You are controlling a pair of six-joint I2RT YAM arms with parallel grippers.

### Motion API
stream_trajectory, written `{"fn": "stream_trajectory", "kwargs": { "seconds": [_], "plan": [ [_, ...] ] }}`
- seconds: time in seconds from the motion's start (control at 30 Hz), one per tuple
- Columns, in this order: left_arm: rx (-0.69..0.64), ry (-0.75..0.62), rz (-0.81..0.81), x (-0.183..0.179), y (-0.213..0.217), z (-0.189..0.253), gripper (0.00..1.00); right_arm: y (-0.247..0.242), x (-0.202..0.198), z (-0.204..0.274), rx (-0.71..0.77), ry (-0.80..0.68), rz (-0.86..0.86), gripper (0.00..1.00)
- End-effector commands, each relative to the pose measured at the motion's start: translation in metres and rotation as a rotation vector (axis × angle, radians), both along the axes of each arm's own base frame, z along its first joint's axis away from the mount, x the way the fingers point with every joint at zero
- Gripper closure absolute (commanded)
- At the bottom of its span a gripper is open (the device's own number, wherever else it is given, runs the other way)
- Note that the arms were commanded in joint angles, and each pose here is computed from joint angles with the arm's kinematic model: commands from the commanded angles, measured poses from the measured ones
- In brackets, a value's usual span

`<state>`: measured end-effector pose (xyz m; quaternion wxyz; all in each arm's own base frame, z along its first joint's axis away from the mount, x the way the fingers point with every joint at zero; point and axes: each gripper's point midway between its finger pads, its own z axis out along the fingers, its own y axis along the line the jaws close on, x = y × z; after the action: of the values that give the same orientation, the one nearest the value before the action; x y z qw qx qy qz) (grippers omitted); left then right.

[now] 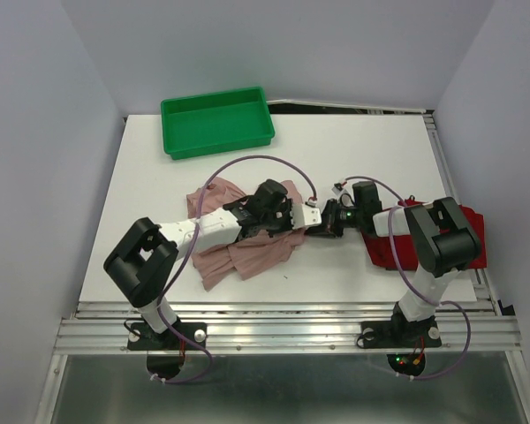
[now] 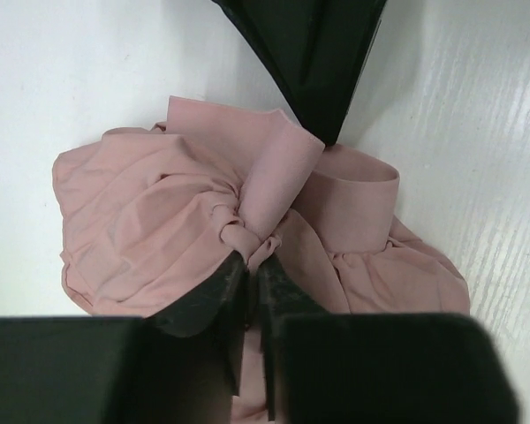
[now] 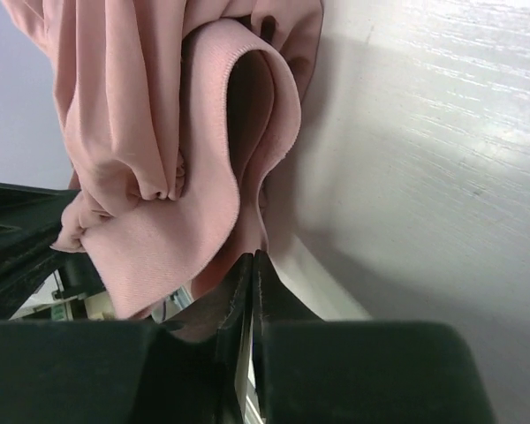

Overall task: Fold and stack the skirts
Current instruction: Fold the skirt

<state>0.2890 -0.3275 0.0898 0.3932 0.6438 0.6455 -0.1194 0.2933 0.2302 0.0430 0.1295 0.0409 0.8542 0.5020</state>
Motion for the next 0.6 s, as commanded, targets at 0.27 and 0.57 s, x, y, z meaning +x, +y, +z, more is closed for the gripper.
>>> {"fn": "stream_trajectory", "kwargs": {
  "seconds": [0.27,0.57],
  "plan": [
    [0.004,0.016,0.012,-0.004,0.003,0.009,1.00,0.006,-0.005,0.021,0.068,-0.036,0.009,0.29],
    [-0.041,0.060,0.062,0.009,-0.002,0.017,1.00,0.020,-0.010,0.013,0.083,0.015,0.053,0.29]
  ]
}}
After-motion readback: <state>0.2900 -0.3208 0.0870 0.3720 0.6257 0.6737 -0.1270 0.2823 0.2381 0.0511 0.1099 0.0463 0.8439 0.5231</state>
